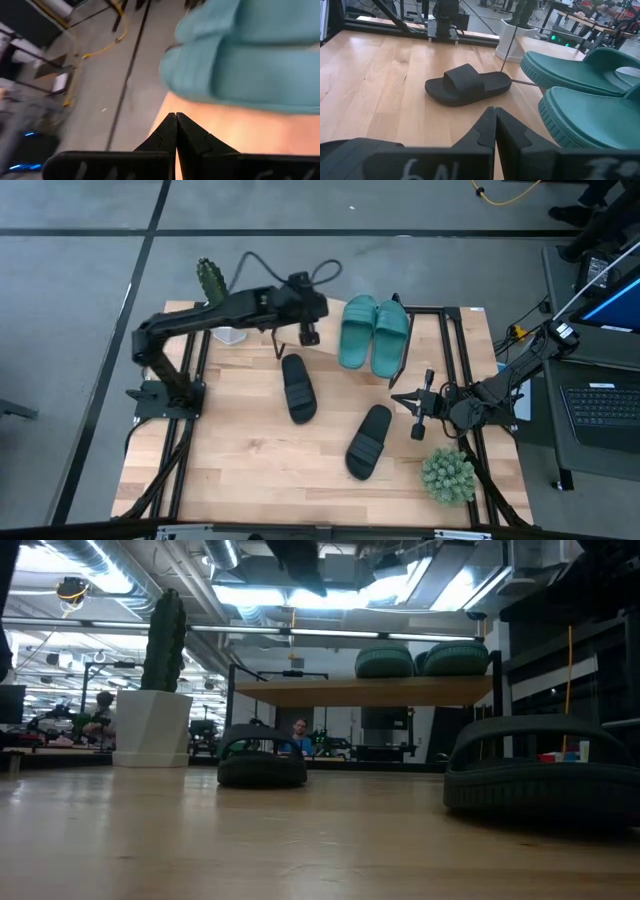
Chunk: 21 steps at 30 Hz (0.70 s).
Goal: Pick and place slides into the shelf
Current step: Put the left black slide on the shelf
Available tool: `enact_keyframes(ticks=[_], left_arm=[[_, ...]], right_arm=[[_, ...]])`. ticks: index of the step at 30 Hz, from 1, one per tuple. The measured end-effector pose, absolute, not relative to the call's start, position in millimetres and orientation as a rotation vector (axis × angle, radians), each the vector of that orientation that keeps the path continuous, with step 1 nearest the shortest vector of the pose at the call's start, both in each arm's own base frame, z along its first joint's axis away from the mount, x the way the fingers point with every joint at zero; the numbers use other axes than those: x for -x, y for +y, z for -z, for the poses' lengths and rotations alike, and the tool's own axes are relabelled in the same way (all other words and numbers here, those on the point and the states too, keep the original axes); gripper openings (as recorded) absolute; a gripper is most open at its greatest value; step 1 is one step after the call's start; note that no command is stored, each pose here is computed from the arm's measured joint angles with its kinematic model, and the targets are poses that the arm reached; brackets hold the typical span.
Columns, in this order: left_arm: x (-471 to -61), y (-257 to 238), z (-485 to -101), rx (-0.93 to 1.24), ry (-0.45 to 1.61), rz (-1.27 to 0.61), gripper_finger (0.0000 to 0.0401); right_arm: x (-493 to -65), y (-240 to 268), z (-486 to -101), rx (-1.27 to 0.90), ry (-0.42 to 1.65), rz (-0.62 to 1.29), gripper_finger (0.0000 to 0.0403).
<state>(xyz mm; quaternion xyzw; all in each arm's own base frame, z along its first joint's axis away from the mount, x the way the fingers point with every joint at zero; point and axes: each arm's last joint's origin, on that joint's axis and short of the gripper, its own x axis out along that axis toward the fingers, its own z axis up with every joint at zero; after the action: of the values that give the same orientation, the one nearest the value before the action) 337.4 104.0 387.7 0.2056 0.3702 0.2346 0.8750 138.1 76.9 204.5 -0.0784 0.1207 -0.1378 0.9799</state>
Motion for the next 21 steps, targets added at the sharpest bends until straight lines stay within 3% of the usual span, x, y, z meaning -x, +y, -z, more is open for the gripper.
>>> enact_keyframes(ticks=[4,7,21], left_arm=[[-313.9,88.1,-400.4,-0.356,0.753,-0.44,0.0],[-298.9,77.4,-389.3,-0.312,0.776,-0.432,0.0],[-235.9,11.2,-294.1,-0.189,0.602,-0.347,0.0]], right_arm=[[-138.1,76.9,-204.5,0.159,0.244,0.277,0.0011],[-138.1,76.8,-204.4,0.161,0.245,0.277,0.0011],[-138.6,77.4,-205.7,0.142,0.233,0.27,0.0011]])
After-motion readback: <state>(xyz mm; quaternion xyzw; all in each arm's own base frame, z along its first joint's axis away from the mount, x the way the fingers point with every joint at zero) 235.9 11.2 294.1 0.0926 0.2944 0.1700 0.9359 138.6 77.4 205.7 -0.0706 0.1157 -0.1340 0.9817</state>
